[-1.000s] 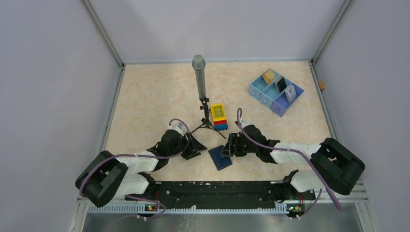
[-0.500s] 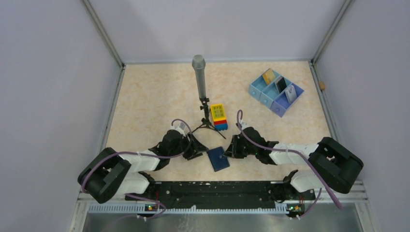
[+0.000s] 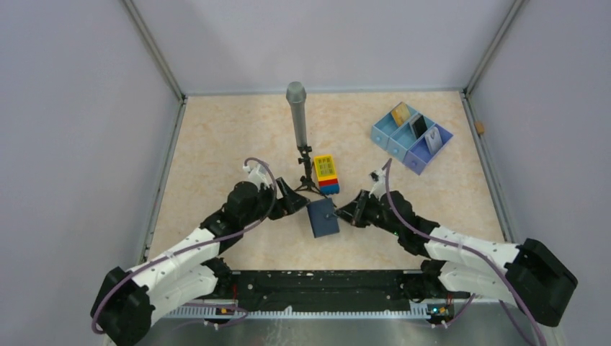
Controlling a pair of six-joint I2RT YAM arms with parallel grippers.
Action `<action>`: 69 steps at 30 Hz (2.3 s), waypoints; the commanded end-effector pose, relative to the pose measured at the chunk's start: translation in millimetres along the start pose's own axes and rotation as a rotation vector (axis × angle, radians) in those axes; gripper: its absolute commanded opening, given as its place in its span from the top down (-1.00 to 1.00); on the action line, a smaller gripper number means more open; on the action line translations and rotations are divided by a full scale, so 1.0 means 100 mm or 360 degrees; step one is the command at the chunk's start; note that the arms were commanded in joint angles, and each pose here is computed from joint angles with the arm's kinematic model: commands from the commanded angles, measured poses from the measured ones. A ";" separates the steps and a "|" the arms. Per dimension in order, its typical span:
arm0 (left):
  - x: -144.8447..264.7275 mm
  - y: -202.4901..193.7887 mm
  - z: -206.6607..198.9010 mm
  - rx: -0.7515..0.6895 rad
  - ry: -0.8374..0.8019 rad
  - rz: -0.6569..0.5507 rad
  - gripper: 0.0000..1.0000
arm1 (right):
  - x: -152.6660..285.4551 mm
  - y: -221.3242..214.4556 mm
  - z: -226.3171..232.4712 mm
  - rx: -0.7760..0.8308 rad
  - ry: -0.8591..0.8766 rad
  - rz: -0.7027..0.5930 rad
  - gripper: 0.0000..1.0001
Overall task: Put the credit cards into the card holder
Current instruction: Pick up the card holder from the center of the board, then open the card holder at the center of the board.
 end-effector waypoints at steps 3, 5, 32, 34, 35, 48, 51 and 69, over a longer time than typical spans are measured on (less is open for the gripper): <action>0.33 0.18 -0.67 -0.0241 -0.0339 -0.0067 -0.81 | 0.32 0.68 0.58 0.0023 0.0341 -0.0512 1.00; 0.43 0.16 -0.84 -0.0294 -0.0448 -0.0031 -0.85 | 0.42 0.81 0.67 0.0019 0.0388 -0.0619 1.00; 0.25 -0.08 -1.05 -0.0242 -0.0814 0.0328 0.51 | 0.45 0.88 0.86 0.0092 0.0571 -0.0653 1.00; 0.23 -0.08 -1.05 -0.0248 -0.0809 0.0329 0.80 | 0.44 0.85 0.84 0.0127 0.0538 -0.0624 0.96; 0.22 -0.07 -1.04 -0.0254 -0.0797 0.0327 0.93 | 0.43 0.83 0.80 0.0148 0.0493 -0.0592 0.83; 0.36 -0.14 -0.91 -0.0563 -0.0580 0.0731 1.00 | 0.72 0.91 0.91 0.0793 0.0439 -0.0281 -0.42; 0.46 -0.22 -0.94 -0.0634 -0.0646 0.0898 1.00 | 0.70 0.78 1.06 0.0837 0.0657 -0.0127 -0.32; 0.73 -0.36 -1.00 -0.0790 -0.0882 0.1114 1.00 | 0.63 0.58 1.20 0.0876 0.0945 0.0155 0.00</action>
Point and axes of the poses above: each gripper's point midway between its finger pads, its own x axis back along the fingers, its own z axis along the line the jaws close on, y = z × x, the point moved 4 cm from there along x, back along the fingers, and after that the axes turned 11 degrees about x, right-handed, at the moved point
